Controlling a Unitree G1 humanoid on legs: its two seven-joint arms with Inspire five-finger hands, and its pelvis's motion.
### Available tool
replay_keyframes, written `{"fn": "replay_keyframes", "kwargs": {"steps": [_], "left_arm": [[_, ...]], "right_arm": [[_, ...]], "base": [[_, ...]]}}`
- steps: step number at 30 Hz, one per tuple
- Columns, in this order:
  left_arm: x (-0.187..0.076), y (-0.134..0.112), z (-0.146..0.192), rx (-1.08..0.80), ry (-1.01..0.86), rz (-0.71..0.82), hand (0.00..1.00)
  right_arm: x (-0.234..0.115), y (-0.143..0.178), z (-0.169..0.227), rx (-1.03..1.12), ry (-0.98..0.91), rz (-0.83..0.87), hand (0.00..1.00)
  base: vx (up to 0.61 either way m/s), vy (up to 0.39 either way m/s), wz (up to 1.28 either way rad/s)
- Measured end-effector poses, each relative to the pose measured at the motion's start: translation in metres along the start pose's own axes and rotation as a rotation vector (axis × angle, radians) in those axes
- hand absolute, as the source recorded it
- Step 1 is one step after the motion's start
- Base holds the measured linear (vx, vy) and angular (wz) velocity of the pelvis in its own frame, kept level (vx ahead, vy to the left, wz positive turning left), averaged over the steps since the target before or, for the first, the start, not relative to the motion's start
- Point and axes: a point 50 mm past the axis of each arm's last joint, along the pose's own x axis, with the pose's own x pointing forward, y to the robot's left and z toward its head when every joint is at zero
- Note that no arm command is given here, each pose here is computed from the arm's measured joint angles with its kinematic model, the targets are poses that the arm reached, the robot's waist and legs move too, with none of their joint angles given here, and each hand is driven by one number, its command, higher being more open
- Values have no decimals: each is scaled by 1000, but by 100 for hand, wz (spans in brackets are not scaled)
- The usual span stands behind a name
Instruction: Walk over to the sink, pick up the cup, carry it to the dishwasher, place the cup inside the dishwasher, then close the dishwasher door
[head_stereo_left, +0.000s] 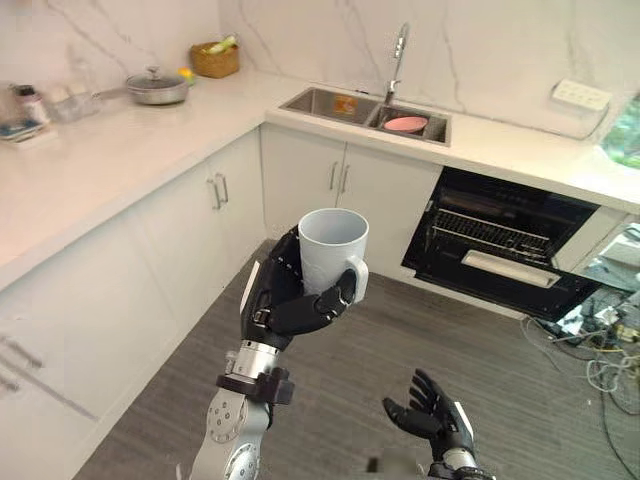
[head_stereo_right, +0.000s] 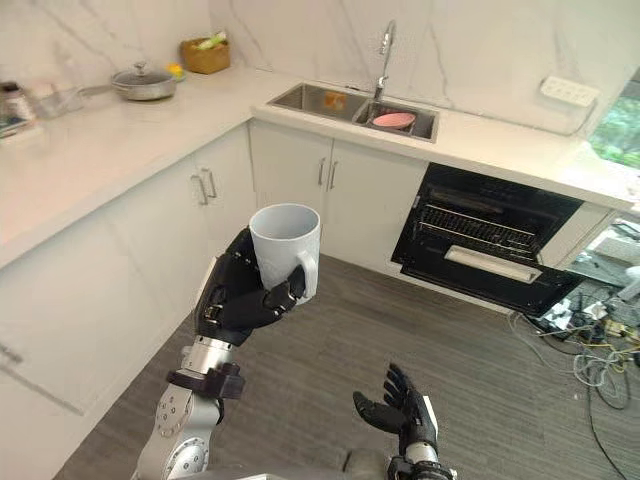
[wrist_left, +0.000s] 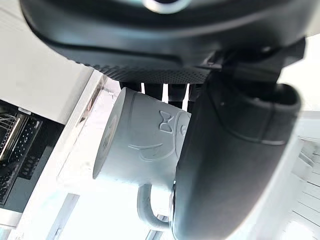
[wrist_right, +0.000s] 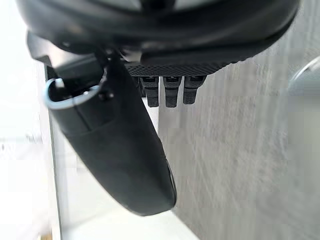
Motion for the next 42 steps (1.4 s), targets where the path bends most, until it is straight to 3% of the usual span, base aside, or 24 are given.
{"fn": "replay_keyframes", "kwargs": {"steps": [12,20,26,31,36,38,42], "left_arm": [[-4,-10,-21,-62,69,10,30],[-6,-9,-18,-64,59,36,30],[-22,14,-16,0,115,170,30],[-32,13,-13,-2,109,187,30],[-34,28,-9,40,86,236,30],[-37,33,-21,29,138,285,30],[-38,28,-32,2,178,292,30]], "right_arm": [[4,8,43,-45,-192,31,90],[7,15,67,-96,-276,100,90],[-1,46,70,-25,-318,211,90],[-8,61,91,24,-455,266,90],[-5,65,102,13,-499,308,90],[0,59,102,-17,-488,311,90],[4,53,107,-67,-480,310,90]], "base": [[575,-103,-35],[528,219,-115],[537,296,-79],[204,98,-53],[374,-101,-40],[320,-144,-22],[268,-148,-18]]}}
